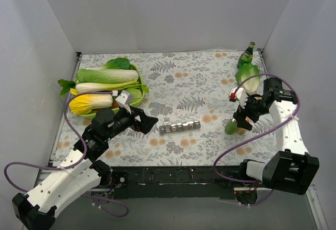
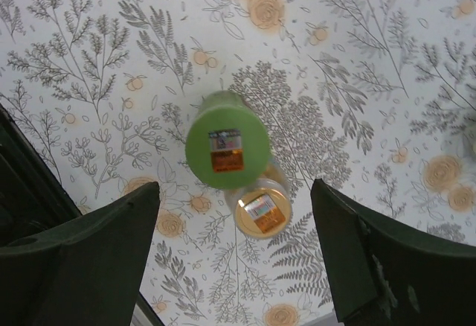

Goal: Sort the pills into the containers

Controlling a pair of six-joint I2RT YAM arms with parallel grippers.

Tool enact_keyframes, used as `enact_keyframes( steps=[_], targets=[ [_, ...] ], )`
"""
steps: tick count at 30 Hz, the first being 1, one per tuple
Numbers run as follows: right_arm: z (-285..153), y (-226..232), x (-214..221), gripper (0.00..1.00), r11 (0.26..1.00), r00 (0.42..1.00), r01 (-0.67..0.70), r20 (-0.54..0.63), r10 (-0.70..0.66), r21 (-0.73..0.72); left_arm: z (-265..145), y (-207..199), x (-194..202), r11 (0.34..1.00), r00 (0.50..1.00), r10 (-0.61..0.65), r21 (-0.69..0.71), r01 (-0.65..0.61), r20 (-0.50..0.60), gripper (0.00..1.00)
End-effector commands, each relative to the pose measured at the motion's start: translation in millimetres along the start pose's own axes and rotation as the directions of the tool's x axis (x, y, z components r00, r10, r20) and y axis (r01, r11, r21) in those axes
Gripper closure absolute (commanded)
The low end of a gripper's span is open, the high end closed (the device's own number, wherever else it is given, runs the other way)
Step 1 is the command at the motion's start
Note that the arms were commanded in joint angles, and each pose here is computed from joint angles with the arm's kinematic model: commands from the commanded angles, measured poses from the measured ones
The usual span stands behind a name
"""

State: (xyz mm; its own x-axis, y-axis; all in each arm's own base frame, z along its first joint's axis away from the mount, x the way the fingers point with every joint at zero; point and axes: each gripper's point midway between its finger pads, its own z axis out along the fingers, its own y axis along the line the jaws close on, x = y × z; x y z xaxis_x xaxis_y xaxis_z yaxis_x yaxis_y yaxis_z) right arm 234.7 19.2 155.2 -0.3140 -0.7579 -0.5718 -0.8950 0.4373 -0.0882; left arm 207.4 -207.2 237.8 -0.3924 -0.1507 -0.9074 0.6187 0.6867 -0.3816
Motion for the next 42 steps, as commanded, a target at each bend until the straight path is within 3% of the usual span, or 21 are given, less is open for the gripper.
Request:
enact_keyframes(
  steps=[1,4,11,18,24,30,33,34,35,38,42],
  targets=[
    [14,12,-2,0.09,0.988,0.989,0.146,0.001,-0.147,-0.045,-4,-11,2,0.998,1.0,0.006,0.069,-0.007,0.007,0.02],
    [21,13,2,0.09,0.968,0.971,0.24,0.004,-0.24,-0.071,-4,-9,6,0.998,1.0,-0.002,0.067,0.002,-0.001,0.02],
    [31,3,-2,0.09,0.944,0.946,0.322,-0.007,-0.323,-0.07,-4,-8,9,0.998,1.0,-0.012,0.058,0.013,-0.006,0.02],
    [50,11,1,0.1,0.936,0.945,0.32,-0.021,-0.326,-0.144,-2,-8,15,0.998,1.0,-0.009,0.068,0.011,-0.029,0.02],
    [57,16,12,0.19,0.944,0.957,0.269,-0.059,-0.285,-0.191,-3,-9,18,0.997,1.0,-0.006,0.081,0.008,-0.027,0.02],
    [54,26,18,0.35,0.941,0.961,0.238,-0.08,-0.264,-0.24,-4,-11,24,0.994,1.0,-0.004,0.107,0.006,-0.014,0.02],
    [52,28,18,0.59,0.947,0.967,0.211,-0.088,-0.238,-0.243,-2,-18,29,0.987,1.0,0.004,0.161,0.001,-0.029,0.02],
    [53,32,12,0.74,0.941,0.964,0.224,-0.081,-0.252,-0.255,-3,-27,29,0.976,0.999,0.021,0.219,-0.014,-0.032,0.02],
    [51,30,6,0.8,0.943,0.966,0.222,-0.072,-0.246,-0.247,-4,-33,34,0.965,0.999,0.033,0.262,-0.021,-0.043,0.02],
    [43,38,-22,0.89,0.944,0.978,0.199,-0.001,-0.207,-0.263,-8,-55,40,0.907,0.995,0.099,0.413,-0.078,-0.028,0.02],
    [37,70,-74,0.92,0.918,0.981,0.181,0.127,-0.145,-0.353,-10,-70,48,0.832,0.976,0.204,0.514,-0.211,0.071,0.02]
  ],
)
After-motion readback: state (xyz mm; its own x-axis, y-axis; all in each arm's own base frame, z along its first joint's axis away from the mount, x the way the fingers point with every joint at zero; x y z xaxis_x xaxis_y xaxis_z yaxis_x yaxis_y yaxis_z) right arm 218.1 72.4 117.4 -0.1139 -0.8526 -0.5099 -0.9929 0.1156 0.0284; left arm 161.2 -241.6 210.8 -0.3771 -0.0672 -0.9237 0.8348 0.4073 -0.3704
